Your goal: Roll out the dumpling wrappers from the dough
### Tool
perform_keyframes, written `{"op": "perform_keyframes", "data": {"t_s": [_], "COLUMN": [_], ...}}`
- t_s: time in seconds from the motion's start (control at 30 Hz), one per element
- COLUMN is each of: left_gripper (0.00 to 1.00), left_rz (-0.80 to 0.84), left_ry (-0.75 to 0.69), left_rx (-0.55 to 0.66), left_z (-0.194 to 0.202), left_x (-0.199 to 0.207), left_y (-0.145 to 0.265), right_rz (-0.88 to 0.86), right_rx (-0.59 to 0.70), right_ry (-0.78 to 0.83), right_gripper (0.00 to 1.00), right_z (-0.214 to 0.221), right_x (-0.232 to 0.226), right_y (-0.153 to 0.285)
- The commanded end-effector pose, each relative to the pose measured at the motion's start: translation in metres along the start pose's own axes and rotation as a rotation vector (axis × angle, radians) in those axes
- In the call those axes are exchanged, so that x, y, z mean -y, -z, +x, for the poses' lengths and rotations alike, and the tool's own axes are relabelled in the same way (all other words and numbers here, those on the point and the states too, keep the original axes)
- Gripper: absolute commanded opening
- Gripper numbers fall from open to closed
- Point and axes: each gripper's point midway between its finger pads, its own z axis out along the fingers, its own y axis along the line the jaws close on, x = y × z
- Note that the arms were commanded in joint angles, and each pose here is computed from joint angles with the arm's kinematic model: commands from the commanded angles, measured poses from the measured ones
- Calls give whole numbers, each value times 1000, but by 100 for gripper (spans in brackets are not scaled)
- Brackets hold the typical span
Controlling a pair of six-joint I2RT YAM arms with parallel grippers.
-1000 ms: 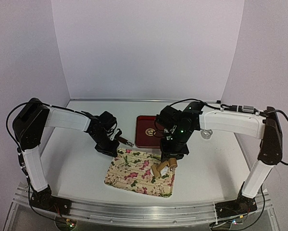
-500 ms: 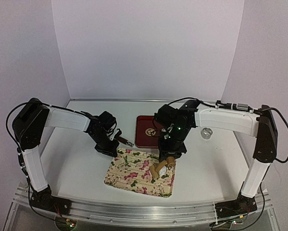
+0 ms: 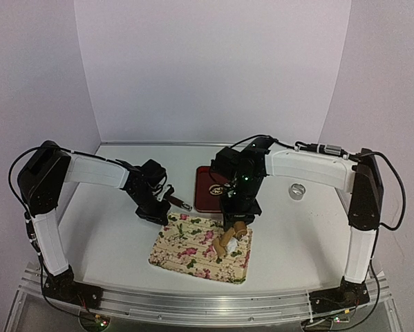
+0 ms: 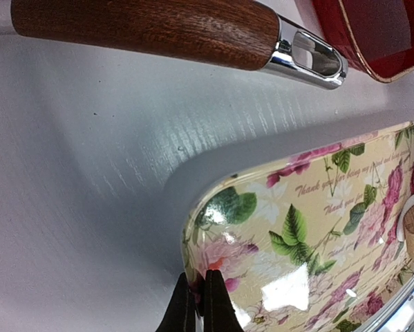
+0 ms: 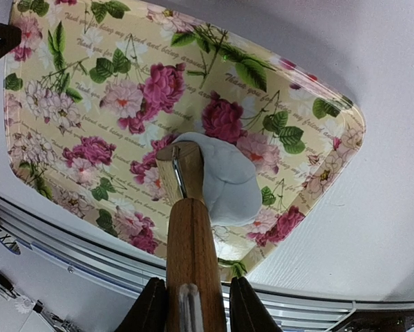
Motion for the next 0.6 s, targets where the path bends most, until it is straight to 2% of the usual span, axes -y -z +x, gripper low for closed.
{"op": "perform_keyframes", "data": {"t_s": [0.0,0.57], "left_gripper": [0,0], "left_rz": [-20,-7], "left_ry": [6,35], "left_rx": [29,10], "left_z": [-9,-6], "left_x": [-6,-5], "left_y": [10,5], "right_rz": [325,323], "right_rx": [-199,-128], "right_ry": [12,167], "right_gripper": [0,0], "right_z": [35,26], "right_x": [47,9], "right_y": [-64,-59]}}
